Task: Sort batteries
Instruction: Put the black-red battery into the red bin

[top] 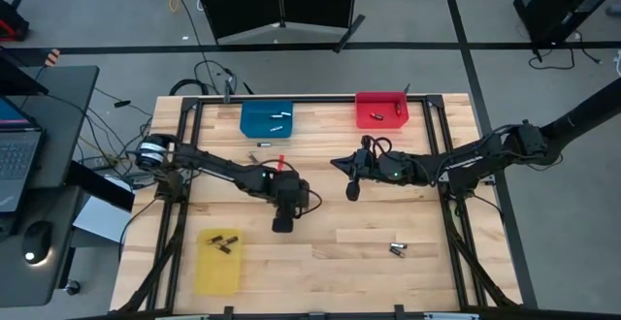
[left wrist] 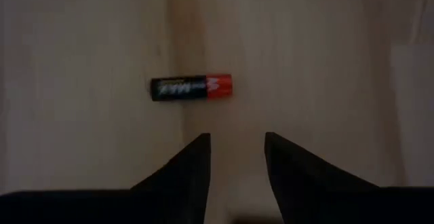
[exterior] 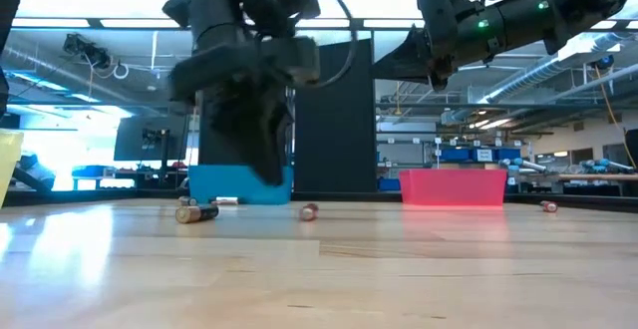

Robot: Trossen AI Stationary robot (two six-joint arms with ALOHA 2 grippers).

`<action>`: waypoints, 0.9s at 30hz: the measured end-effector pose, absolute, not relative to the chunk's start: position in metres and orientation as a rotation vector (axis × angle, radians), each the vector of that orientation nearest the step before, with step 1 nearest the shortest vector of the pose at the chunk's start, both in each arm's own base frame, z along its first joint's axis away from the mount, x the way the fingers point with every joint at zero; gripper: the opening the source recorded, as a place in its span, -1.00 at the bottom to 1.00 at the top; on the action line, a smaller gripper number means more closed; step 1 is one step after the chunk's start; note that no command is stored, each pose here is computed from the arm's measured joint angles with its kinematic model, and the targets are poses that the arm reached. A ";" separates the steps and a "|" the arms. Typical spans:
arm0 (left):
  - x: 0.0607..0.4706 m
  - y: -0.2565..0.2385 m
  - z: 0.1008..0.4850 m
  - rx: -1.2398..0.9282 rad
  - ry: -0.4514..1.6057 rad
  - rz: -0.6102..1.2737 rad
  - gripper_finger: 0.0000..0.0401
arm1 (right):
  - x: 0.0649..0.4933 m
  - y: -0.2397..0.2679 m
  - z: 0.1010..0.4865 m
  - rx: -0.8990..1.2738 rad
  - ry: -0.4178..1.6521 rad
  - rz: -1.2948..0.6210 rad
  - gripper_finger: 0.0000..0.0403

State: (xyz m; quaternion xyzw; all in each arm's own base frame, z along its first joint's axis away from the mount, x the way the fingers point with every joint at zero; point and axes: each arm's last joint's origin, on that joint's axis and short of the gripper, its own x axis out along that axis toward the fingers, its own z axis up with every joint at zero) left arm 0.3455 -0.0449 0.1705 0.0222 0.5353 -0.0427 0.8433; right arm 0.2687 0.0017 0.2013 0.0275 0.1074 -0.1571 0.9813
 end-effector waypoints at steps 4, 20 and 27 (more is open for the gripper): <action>0.350 -0.039 0.174 -0.050 1.110 -0.049 -0.27 | 0.268 0.003 0.193 0.150 0.286 -0.281 -0.88; 0.306 -0.030 0.184 -0.135 0.588 0.095 -0.92 | 0.270 0.038 0.126 0.552 0.661 -0.208 -0.71; 0.286 -0.026 0.176 -0.125 0.528 0.143 -0.95 | 0.269 0.038 0.109 0.610 0.714 -0.309 -0.86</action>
